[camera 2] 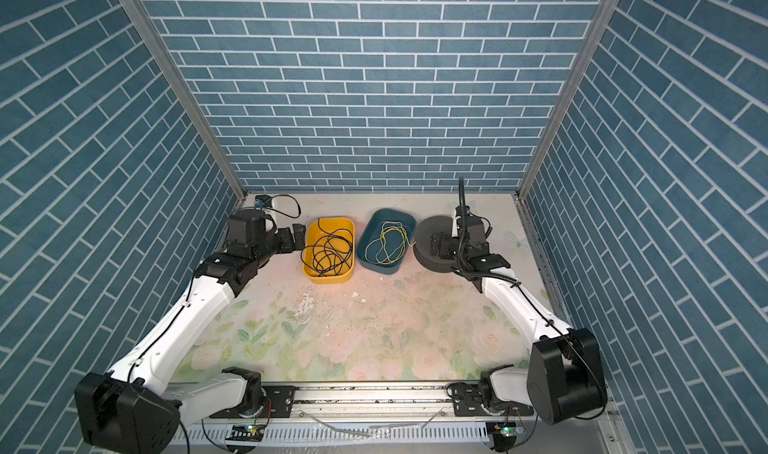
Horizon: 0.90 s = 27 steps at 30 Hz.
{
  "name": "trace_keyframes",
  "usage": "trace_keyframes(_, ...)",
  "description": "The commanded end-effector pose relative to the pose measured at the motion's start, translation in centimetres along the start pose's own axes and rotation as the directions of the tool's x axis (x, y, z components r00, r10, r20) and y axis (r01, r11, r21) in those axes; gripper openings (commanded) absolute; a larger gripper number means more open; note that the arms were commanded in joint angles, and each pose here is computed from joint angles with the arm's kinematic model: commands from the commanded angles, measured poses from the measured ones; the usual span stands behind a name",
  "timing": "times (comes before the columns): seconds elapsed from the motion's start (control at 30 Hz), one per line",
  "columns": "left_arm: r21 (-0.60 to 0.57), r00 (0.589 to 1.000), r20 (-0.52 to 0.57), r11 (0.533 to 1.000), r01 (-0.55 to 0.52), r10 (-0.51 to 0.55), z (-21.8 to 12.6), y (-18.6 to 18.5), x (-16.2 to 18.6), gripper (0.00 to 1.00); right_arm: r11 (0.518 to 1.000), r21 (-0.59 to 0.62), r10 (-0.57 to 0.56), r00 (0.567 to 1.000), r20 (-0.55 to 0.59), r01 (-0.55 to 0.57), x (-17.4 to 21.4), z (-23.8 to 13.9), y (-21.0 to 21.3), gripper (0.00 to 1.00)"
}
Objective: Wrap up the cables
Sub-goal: 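Grasp the yellow cable in the teal tub with right gripper while left arm advances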
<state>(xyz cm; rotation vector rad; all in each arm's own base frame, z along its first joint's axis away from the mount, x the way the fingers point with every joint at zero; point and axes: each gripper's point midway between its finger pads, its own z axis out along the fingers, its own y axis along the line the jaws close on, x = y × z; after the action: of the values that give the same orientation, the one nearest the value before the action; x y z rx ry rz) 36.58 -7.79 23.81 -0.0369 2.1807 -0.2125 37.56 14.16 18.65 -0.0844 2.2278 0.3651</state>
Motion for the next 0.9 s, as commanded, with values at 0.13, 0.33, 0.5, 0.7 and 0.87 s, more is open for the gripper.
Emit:
trace_keyframes(0.13, 0.099, 0.979, -0.205, 0.994, 0.038, -0.017, -0.8, -1.7, 4.3, 1.00, 0.995, -0.088, -0.053, 0.994, -0.099, 0.045, 0.1, 1.2, 5.6, 0.92)
trace_keyframes(0.33, 0.127, 0.963, -0.267, 0.992, 0.000, 0.035, -1.4, -1.6, 6.7, 1.00, 0.986, -0.132, -0.122, 0.981, -0.150, 0.102, 0.5, 3.8, 9.6, 0.82)
trace_keyframes(0.5, 0.154, 0.956, -0.292, 0.988, 0.007, 0.038, -1.2, -1.9, 8.2, 1.00, 0.979, -0.138, -0.176, 0.960, -0.219, 0.149, 1.7, 6.4, 12.1, 0.78)
trace_keyframes(0.7, 0.186, 0.954, -0.298, 0.982, 0.013, 0.044, -1.3, -2.4, 8.4, 1.00, 0.968, -0.133, -0.242, 0.926, -0.290, 0.212, 3.1, 9.3, 13.9, 0.67)
trace_keyframes(0.87, 0.185, 0.950, -0.308, 0.983, 0.011, 0.047, -1.3, -2.3, 8.7, 1.00, 0.971, -0.137, -0.231, 0.922, -0.309, 0.198, 4.3, 10.8, 14.5, 0.55)
